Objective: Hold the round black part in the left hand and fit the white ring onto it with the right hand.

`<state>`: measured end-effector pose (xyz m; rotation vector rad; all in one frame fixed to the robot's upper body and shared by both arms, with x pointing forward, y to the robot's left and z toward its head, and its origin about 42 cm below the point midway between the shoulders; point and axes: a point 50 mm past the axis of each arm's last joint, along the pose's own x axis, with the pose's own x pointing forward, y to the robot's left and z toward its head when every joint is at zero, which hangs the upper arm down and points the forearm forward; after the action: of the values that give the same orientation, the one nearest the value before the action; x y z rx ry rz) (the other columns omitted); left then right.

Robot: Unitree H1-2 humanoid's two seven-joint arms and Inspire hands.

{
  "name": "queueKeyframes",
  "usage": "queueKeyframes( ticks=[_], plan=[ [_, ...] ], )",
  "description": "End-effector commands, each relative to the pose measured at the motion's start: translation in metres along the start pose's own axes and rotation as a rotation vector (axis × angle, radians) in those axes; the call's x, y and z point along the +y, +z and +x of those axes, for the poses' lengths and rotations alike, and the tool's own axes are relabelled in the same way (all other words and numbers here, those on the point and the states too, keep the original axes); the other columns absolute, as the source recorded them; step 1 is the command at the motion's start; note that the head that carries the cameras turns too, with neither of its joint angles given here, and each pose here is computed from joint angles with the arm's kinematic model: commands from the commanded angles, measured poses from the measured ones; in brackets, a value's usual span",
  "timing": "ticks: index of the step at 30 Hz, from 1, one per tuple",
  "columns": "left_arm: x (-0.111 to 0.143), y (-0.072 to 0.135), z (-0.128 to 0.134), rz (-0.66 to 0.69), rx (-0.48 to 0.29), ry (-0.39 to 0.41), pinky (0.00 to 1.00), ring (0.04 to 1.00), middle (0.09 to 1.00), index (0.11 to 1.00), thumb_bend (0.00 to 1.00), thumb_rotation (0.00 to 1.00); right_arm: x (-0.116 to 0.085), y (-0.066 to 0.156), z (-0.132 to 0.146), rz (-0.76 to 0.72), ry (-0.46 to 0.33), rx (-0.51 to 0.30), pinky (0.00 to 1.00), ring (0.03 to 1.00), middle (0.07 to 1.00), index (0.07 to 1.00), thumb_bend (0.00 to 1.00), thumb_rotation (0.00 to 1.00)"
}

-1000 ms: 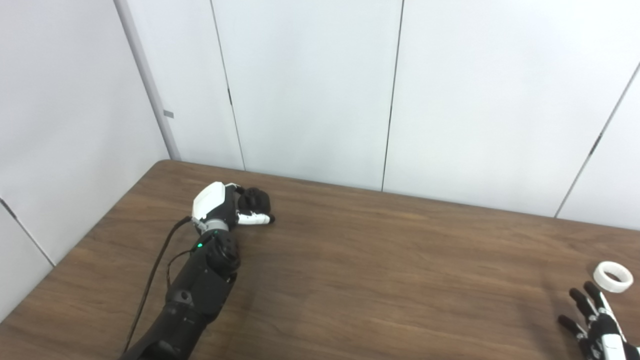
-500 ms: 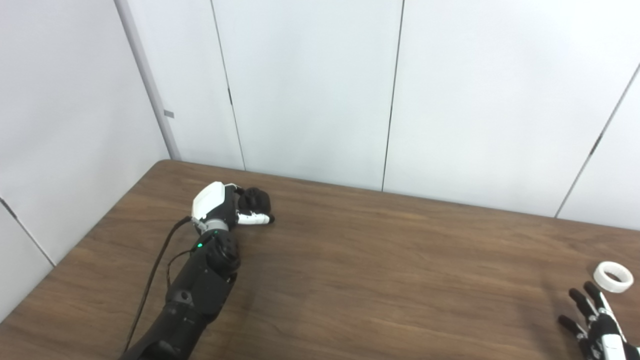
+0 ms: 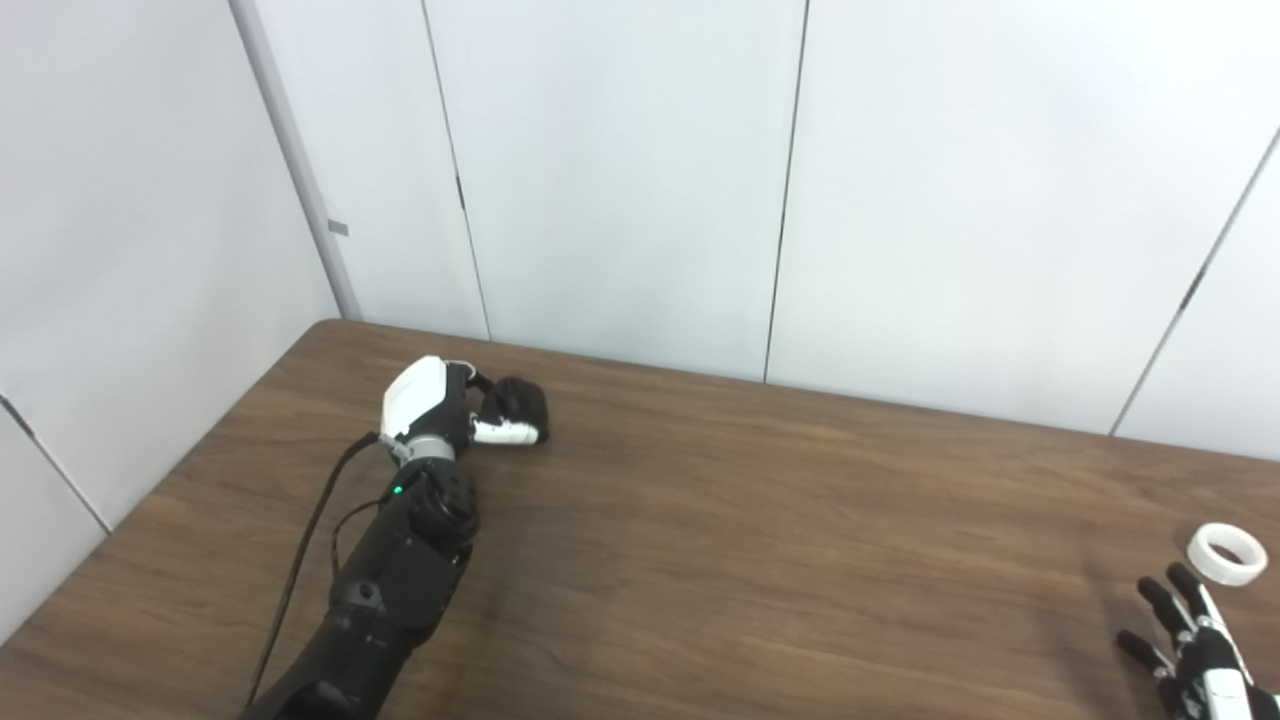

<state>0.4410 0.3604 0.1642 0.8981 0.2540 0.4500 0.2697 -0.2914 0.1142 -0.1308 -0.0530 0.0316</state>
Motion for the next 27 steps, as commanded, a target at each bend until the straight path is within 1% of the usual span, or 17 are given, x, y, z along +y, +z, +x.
queueKeyframes(
  ticks=[1, 9, 17, 19, 23, 27],
  plan=[
    [0.022, 0.015, 0.010, 0.013, -0.079, 0.085, 1.00, 0.909, 0.773, 0.481, 0.52, 0.05, -0.002, -0.013, -0.009, -0.004, -0.005, 0.073, 1.00, 1.000, 0.946, 0.975, 0.52, 1.00],
    [0.025, 0.014, 0.005, 0.089, -0.120, 0.097, 1.00, 0.903, 0.772, 0.483, 0.52, 0.05, -0.003, -0.012, -0.008, 0.002, -0.008, 0.071, 1.00, 1.000, 0.948, 0.975, 0.51, 1.00],
    [0.029, 0.010, -0.004, 0.117, -0.179, 0.100, 1.00, 0.881, 0.750, 0.483, 0.52, 0.05, 0.000, -0.011, -0.007, 0.005, -0.005, 0.075, 1.00, 1.000, 0.945, 0.975, 0.52, 1.00],
    [0.030, 0.013, -0.010, 0.108, -0.206, 0.091, 1.00, 0.878, 0.750, 0.483, 0.52, 0.05, 0.000, -0.011, -0.006, -0.002, -0.006, 0.073, 1.00, 0.996, 0.942, 0.972, 0.53, 1.00],
    [0.025, 0.023, -0.026, 0.112, -0.276, 0.044, 1.00, 0.879, 0.753, 0.483, 0.52, 0.05, 0.002, -0.011, -0.005, 0.001, -0.009, 0.080, 1.00, 1.000, 0.943, 0.969, 0.54, 1.00],
    [0.019, 0.037, -0.044, 0.083, -0.324, 0.005, 1.00, 0.882, 0.756, 0.483, 0.52, 0.05, 0.004, -0.009, -0.004, -0.005, -0.011, 0.080, 1.00, 1.000, 0.940, 0.964, 0.55, 1.00]
  ],
)
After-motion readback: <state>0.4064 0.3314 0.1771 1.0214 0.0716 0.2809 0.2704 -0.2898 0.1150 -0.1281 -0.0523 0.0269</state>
